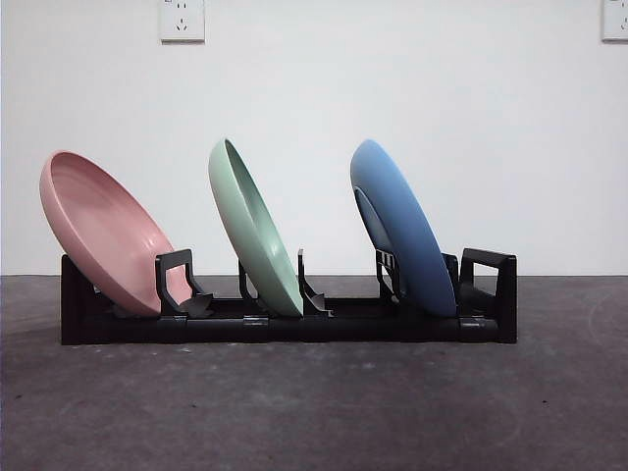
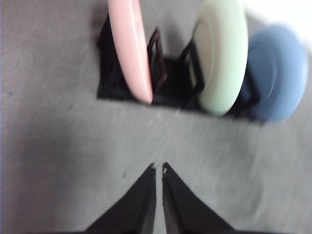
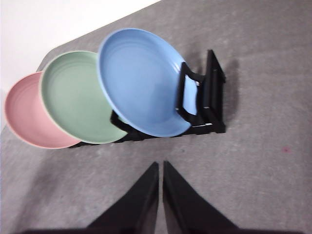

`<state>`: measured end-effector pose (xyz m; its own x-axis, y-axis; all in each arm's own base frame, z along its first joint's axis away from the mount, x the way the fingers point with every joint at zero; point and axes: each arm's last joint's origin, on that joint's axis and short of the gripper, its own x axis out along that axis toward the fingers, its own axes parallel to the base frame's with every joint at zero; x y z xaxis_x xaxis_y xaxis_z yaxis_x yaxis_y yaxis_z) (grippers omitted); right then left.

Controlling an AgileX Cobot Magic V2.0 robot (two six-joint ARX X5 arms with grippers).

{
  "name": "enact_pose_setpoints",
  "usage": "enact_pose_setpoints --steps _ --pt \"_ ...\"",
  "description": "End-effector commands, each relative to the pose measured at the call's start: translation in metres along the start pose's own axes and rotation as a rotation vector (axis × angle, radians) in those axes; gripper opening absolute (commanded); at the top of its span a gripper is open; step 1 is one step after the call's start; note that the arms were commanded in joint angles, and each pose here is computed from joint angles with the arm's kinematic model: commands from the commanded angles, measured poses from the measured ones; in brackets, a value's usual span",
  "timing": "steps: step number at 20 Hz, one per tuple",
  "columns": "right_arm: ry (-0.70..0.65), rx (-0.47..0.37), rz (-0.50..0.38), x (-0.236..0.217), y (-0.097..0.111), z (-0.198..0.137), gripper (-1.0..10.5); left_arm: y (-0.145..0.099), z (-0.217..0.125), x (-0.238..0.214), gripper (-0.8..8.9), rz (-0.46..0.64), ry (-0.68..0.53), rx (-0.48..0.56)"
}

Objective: Place the plate

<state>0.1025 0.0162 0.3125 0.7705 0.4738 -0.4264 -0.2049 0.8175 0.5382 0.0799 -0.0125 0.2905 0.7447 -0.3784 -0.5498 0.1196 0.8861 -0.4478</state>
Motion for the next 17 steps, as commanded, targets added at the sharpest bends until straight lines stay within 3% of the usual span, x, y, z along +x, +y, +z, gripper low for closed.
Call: enact_pose_setpoints --steps 1,7,12,14,15,17 --pt "0.022 -0.054 -0.002 -0.003 0.01 0.019 0.1 -0.006 0.017 -0.002 0.18 0.017 0.038 0.134" --pt "0.183 -0.126 -0.055 0.015 0.02 0.053 0.1 -0.009 0.053 0.009 0.18 0.17 0.181 0.266" --pt "0.364 -0.238 -0.112 0.049 0.017 0.062 0.1 -0.011 0.072 0.029 0.18 0.176 0.281 0.304" --pt "0.417 -0.285 -0.093 0.063 0.017 0.06 0.2 -0.011 0.075 0.036 0.31 0.17 0.295 0.308" --pt "0.436 -0.309 -0.08 0.068 0.018 0.06 0.7 -0.011 0.076 0.038 0.74 0.168 0.296 0.309" --pt "0.441 -0.333 -0.064 0.072 0.02 0.059 2.9 -0.011 0.077 0.039 2.31 0.167 0.285 0.313"
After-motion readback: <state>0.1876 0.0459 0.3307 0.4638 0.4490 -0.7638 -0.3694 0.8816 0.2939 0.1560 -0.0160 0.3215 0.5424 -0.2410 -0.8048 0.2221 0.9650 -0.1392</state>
